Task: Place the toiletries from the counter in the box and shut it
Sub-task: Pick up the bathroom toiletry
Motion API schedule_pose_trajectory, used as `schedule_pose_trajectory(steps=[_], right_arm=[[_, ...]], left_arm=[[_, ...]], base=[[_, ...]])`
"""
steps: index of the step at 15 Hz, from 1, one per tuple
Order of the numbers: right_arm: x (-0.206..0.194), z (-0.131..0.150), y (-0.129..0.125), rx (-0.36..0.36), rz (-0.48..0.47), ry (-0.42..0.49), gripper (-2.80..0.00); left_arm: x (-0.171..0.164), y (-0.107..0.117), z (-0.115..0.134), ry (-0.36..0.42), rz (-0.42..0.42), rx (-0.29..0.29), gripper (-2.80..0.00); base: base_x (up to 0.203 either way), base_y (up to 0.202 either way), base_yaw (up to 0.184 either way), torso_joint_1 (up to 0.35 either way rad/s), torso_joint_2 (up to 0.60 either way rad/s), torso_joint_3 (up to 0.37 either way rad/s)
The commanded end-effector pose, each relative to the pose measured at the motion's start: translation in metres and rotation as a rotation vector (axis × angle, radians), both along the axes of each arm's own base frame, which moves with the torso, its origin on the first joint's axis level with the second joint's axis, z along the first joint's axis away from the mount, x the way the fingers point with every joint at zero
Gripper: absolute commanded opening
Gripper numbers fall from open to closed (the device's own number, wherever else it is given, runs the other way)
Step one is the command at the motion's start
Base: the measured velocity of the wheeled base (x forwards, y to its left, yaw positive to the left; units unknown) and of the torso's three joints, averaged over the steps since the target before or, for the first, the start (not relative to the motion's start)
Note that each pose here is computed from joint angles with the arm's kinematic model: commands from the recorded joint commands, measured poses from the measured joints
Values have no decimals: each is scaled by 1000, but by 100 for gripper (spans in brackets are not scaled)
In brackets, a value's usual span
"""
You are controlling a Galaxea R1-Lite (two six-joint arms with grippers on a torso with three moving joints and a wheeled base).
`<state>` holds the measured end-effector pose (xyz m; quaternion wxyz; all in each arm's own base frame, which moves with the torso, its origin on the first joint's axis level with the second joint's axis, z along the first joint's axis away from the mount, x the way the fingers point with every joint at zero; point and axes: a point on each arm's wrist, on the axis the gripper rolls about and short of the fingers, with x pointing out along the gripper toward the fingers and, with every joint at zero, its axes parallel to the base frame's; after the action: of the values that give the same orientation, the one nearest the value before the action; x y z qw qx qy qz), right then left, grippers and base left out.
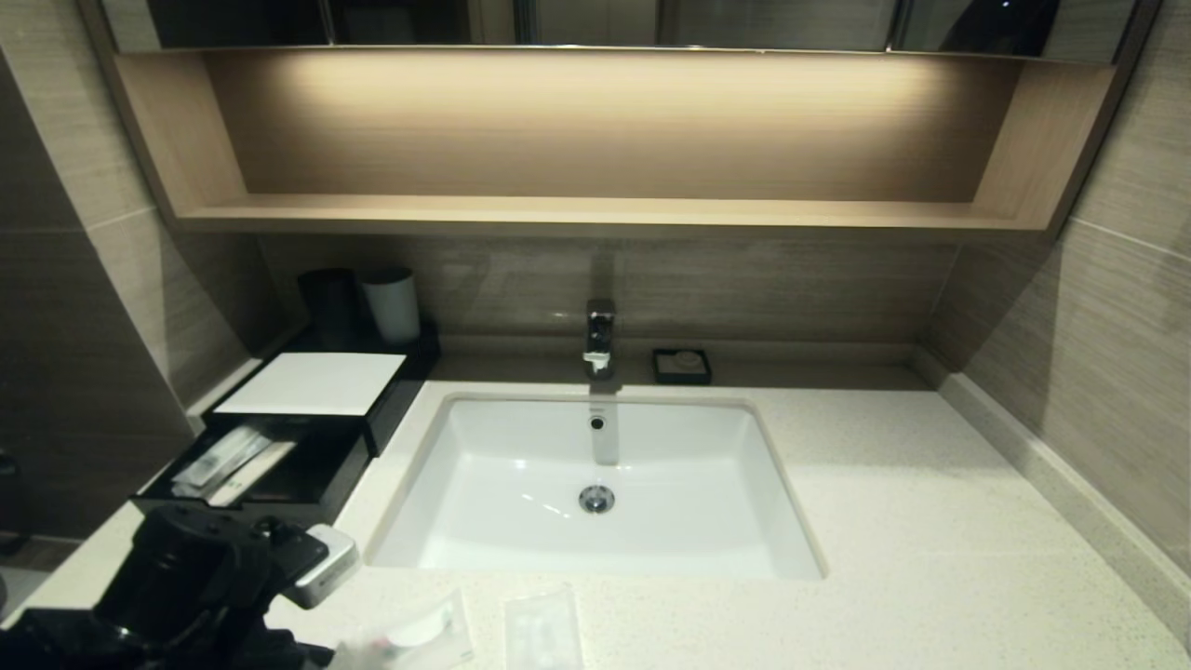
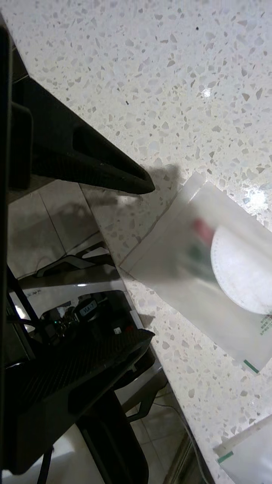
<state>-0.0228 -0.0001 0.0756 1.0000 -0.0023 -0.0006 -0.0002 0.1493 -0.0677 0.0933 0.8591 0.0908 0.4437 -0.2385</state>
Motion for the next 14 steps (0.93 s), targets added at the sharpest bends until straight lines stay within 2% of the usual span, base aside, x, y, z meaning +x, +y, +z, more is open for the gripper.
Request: schedule_pose_trajectory(steps=[1,4,7,12,14], right_arm=[[0,0,0,-1,0,1,-280],[0,0,0,-1,0,1,-280],[0,0,0,-1,0,1,-280],[0,0,0,-1,0,1,-280],[0,0,0,0,0,1,-280]], left_arm=[[2,2,-1,-17,-6,7,0],[2,2,-2,-41,-35,7,0],[3,0,-2,-44,-81,-37,0],[5,-1,-4,-32,-113,-38,0],[8,2,-4,-50,-127,-17,0]], base=[[0,0,0,0,0,0],[0,0,0,0,0,0],[0,0,0,0,0,0],[0,0,0,0,0,0],[0,0,0,0,0,0]])
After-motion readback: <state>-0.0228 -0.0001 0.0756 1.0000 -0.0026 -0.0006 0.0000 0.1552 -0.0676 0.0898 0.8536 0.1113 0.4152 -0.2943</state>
